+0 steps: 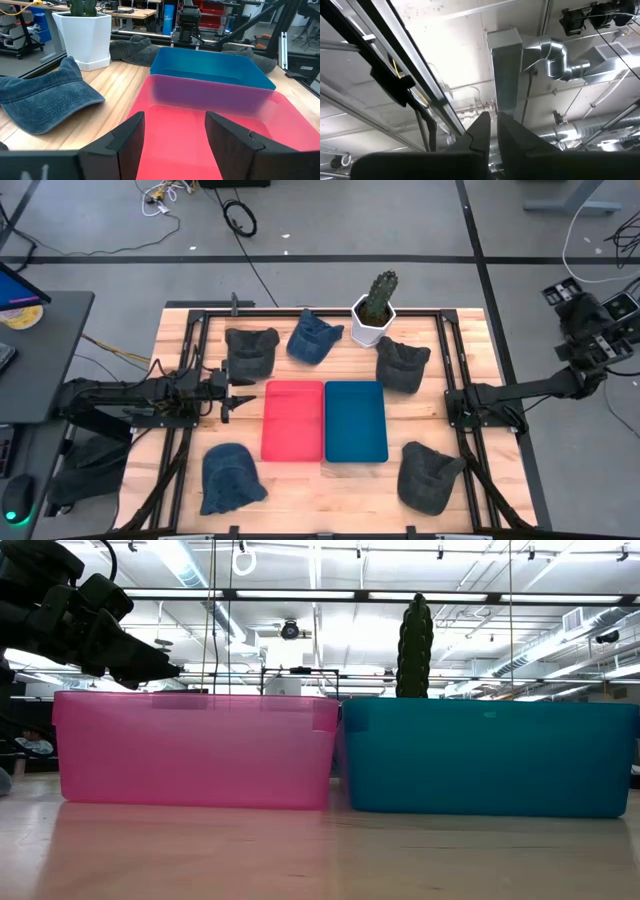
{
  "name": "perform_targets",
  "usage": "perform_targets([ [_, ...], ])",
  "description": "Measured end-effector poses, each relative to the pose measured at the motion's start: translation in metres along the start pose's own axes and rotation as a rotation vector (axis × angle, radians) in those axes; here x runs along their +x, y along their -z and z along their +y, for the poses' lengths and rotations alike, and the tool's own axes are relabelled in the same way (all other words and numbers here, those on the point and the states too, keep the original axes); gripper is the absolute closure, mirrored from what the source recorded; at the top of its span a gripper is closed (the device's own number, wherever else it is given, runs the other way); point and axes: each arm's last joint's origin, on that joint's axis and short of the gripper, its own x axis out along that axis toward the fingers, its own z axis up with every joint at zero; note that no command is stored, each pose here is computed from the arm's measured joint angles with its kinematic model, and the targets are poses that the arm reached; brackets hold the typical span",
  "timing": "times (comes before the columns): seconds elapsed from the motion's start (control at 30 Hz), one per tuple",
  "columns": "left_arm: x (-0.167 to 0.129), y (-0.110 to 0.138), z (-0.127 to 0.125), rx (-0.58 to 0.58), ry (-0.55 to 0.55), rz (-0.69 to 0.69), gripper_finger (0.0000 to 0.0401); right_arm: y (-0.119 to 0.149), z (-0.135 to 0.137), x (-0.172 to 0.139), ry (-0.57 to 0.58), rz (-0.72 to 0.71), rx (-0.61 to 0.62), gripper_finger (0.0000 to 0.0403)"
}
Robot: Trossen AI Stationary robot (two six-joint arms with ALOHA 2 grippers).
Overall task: Pick & Place hat
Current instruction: Put the bottom black cap into the blue bin
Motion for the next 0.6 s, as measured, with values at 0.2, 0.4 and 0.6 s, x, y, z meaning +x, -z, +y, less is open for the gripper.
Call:
perform_targets([
  [0.2, 0.000, 0.000, 0.000, 0.000, 0.000, 0.000, 0.0188, 0.000, 0.000, 0.000, 0.000, 0.000, 0.000, 0.0364],
  [0.4, 0.000, 0.000, 0.000, 0.000, 0.000, 0.000, 0.0188, -0.013, 0.002, 0.003, -0.017, -0.161, -0.048, 0.0364],
  [0.6, 0.000, 0.000, 0.000, 0.000, 0.000, 0.000, 0.0188, -0.038, 0.010, 0.030, -0.128, -0.140, -0.184, 0.0364],
])
